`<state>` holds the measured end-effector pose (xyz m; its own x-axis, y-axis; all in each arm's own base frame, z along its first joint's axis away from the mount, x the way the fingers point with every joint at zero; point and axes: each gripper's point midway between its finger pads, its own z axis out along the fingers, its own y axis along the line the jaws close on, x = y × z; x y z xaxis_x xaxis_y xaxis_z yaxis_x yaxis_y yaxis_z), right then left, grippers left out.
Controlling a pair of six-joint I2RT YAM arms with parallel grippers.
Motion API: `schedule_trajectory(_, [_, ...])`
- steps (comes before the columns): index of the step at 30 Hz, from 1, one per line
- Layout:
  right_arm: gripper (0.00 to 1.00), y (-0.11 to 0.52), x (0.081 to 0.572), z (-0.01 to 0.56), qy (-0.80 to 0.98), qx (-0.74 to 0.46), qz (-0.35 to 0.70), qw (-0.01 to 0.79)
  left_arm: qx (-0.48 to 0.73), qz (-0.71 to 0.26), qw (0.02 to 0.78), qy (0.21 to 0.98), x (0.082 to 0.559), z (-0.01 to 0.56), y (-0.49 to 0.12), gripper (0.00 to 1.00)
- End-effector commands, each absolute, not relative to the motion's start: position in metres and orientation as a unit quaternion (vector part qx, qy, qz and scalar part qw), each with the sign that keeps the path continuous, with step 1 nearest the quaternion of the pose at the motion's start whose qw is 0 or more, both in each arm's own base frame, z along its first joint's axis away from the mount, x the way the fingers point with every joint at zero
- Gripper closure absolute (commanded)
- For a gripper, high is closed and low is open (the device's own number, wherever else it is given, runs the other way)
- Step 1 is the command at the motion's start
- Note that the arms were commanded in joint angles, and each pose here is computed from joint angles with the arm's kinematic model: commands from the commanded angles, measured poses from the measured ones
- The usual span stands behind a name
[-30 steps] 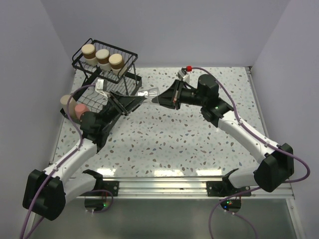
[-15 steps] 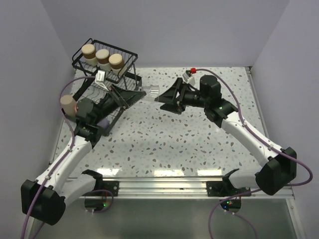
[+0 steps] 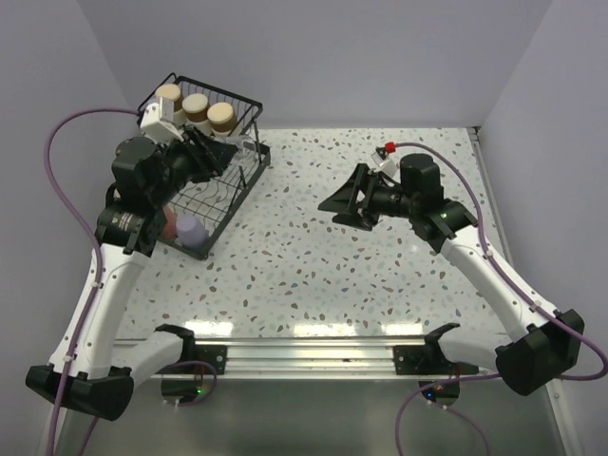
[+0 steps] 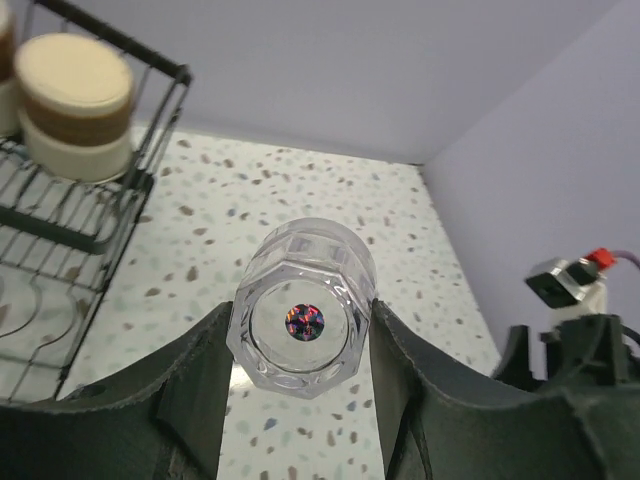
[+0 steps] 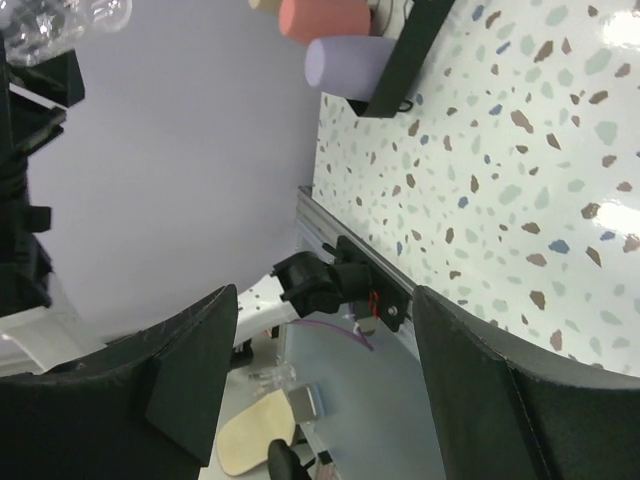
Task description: Load the cups into the dish rack
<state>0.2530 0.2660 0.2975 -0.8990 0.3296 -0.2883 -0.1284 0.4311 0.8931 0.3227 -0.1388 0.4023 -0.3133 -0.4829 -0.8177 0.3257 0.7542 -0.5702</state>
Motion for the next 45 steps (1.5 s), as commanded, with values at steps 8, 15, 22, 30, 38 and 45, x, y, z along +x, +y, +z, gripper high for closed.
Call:
schedule_trajectory(8, [0.27,0.248,0.232,0.266,0.847,0.047,0.488,0.207,-0.128,-0.061,0.555,0.819,0.336,0.341,-0.045,1.0])
schedule_trajectory(15, [0.27,0.243,0.225,0.255,0.857,0.044,0.475,0.197,-0.132,-0.013,0.537,0.833,0.36,0.312,-0.036,1.0])
schedule_trajectory(22, [0.27,0.237,0.218,0.247,0.863,0.048,0.464,0.195,-0.126,0.028,0.508,0.852,0.379,0.273,-0.022,1.0])
schedule_trajectory(30, [0.27,0.23,0.21,0.243,0.867,0.054,0.454,0.198,-0.142,0.04,0.483,0.863,0.396,0.237,-0.003,1.0])
schedule_trajectory(38, [0.27,0.225,0.203,0.232,0.873,0.06,0.446,0.19,-0.152,0.025,0.446,0.882,0.407,0.187,0.013,1.0])
schedule_trajectory(45, [0.27,0.224,0.201,0.229,0.876,0.059,0.44,0.186,-0.158,0.027,0.425,0.891,0.414,0.162,0.019,1.0])
